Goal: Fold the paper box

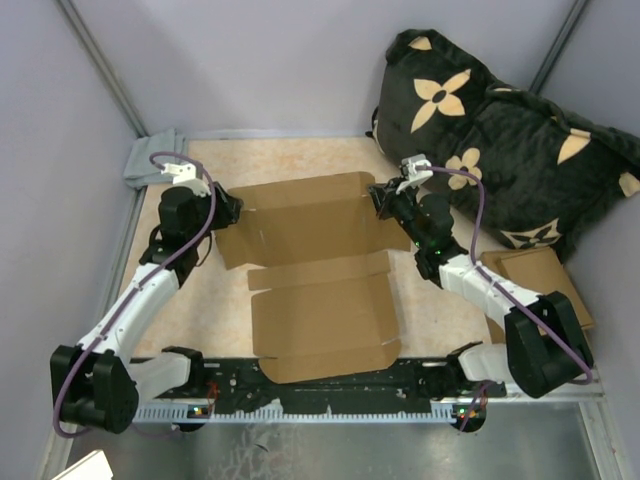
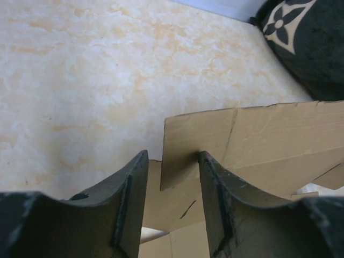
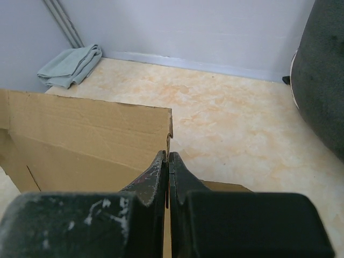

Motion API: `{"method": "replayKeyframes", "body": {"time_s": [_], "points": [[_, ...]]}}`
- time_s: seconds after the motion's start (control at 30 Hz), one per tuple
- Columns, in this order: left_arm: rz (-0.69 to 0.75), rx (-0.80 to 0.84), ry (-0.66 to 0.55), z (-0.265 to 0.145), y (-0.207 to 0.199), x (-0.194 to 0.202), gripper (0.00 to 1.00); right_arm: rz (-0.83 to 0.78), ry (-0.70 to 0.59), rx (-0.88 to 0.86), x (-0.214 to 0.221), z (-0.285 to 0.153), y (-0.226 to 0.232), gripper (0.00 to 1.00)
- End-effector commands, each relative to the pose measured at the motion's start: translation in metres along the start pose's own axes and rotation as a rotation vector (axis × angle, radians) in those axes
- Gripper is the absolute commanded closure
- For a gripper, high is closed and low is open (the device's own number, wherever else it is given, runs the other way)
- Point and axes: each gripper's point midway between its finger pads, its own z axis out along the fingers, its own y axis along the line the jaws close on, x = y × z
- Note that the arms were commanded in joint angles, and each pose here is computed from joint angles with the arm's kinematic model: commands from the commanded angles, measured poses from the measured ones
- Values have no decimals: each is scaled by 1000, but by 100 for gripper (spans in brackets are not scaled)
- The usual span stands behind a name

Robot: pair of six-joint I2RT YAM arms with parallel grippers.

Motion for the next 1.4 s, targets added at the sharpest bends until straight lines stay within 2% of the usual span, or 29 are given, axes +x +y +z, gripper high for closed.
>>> {"method": "replayKeyframes", "body": {"time_s": [0.0,0.27,0.43,0.57,0.63,0.67,0.77,0.83,0.93,1.37], "points": [[-4,104,-92,-5,-23,-28,53,-8,-84,-39,-29,-5,10,100],[2,248,-98,-15,-47,-23,72,0,-51,-57,-27,-4,14,99],[9,273,-79,-14,-51,-19,85,4,-40,-66,-26,-4,16,99],[22,268,-28,-10,-50,-11,100,9,-28,-69,-25,-4,17,99],[40,267,-11,-10,-51,-10,100,16,-11,-60,-24,-4,16,97],[53,268,-11,-11,-52,-10,100,21,6,-54,-22,-3,15,93],[115,265,-49,-18,-53,-18,100,26,61,-8,-21,-2,9,72],[161,265,-82,-25,-53,-23,100,10,95,21,-22,-3,5,62],[216,269,-132,-36,-54,-31,100,-27,154,53,-25,-7,0,52],[318,375,-228,-58,-77,-39,100,-139,293,47,-66,-20,8,43]]}}
